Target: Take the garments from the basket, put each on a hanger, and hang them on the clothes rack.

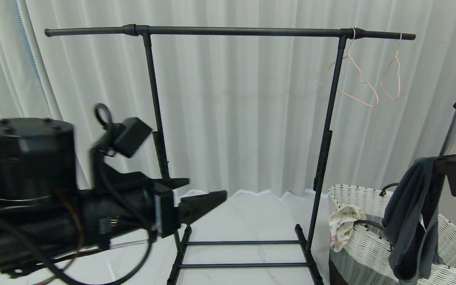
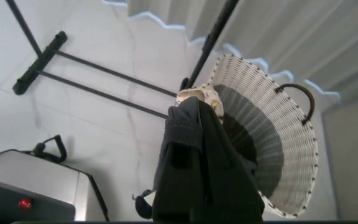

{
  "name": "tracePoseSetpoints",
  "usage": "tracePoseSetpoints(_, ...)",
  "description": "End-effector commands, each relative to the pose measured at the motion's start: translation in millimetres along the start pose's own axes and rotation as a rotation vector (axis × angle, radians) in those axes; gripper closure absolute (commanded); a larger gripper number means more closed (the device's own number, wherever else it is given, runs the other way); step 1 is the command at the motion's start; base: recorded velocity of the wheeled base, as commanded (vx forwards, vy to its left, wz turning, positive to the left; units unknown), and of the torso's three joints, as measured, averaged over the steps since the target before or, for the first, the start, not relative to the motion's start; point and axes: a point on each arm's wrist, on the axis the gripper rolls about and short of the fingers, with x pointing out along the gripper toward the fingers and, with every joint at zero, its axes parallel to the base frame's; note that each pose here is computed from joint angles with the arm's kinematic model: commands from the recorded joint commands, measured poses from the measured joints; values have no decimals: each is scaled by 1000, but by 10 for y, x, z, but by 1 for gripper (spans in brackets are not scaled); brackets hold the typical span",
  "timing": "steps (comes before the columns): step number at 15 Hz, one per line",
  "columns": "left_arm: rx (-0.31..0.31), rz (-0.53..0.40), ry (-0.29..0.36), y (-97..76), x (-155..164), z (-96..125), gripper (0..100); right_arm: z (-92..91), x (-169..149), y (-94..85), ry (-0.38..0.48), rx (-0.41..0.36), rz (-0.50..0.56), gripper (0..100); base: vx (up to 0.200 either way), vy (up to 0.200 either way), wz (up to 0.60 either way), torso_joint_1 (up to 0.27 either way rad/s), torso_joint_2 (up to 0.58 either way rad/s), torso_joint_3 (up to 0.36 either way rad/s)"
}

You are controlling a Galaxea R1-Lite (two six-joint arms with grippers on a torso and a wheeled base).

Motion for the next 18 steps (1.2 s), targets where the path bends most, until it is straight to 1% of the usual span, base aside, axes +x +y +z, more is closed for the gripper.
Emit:
tracePoseSetpoints(1, -64, -38, 187, -206, 1029, -519, 0, 9, 98, 6, 9, 2, 27, 100, 0, 0, 0, 0, 0, 0)
tracePoseSetpoints(2, -93, -70, 183, -300, 1202, -564, 0, 13, 160, 11, 12, 2, 47, 100, 0, 0, 0, 0, 0, 0)
tracePoseSetpoints(4, -154, -135, 153, -514, 1486, -573, 0, 54, 255, 11, -7, 32, 66, 100, 0, 0, 0, 0, 0, 0)
tracePoseSetpoints(5, -171, -167, 142, -614, 1679, -596, 0, 113, 298, 4, -48, 51, 66, 100, 0, 0, 0, 0, 0, 0)
tracePoseSetpoints(6, -170, -179, 151, -659, 1797, -649, 0, 144, 316, -4, -66, 53, 64, 100, 0, 0, 0, 0, 0, 0)
tracePoseSetpoints(7, -169, -179, 161, -667, 1870, -696, 0, 162, 313, -6, -72, 54, 63, 100, 0, 0, 0, 0, 0, 0)
tracePoseSetpoints(8, -167, -187, 157, -684, 1968, -727, 0, 232, 280, -16, -99, 72, 64, 100, 0, 0, 0, 0, 0, 0)
tracePoseSetpoints(9, -164, -199, 134, -704, 2029, -703, 0, 305, 236, -25, -126, 98, 71, 100, 0, 0, 0, 0, 0, 0)
tracePoseSetpoints(10, -163, -211, 110, -728, 2088, -665, 0, 377, 195, -34, -153, 109, 77, 100, 0, 0, 0, 0, 0, 0)
tracePoseSetpoints(12, -159, -212, 108, -746, 2114, -674, 0, 506, 120, -57, -202, 109, 72, 100, 0, 0, 0, 0, 0, 0)
tracePoseSetpoints(14, -161, -167, 127, -698, 1996, -743, 0, 627, -2, -121, -252, 116, 46, 100, 0, 0, 0, 0, 0, 0)
tracePoseSetpoints(15, -161, -163, 124, -692, 1975, -734, 0, 647, -17, -127, -261, 116, 44, 100, 0, 0, 0, 0, 0, 0)
tracePoseSetpoints(16, -163, -148, 109, -654, 1783, -715, 0, 795, -155, -181, -315, 117, 24, 100, 0, 0, 0, 0, 0, 0)
tracePoseSetpoints(18, -161, -159, 81, -651, 1567, -673, 0, 996, -346, -212, -379, 114, 17, 100, 0, 0, 0, 0, 0, 0)
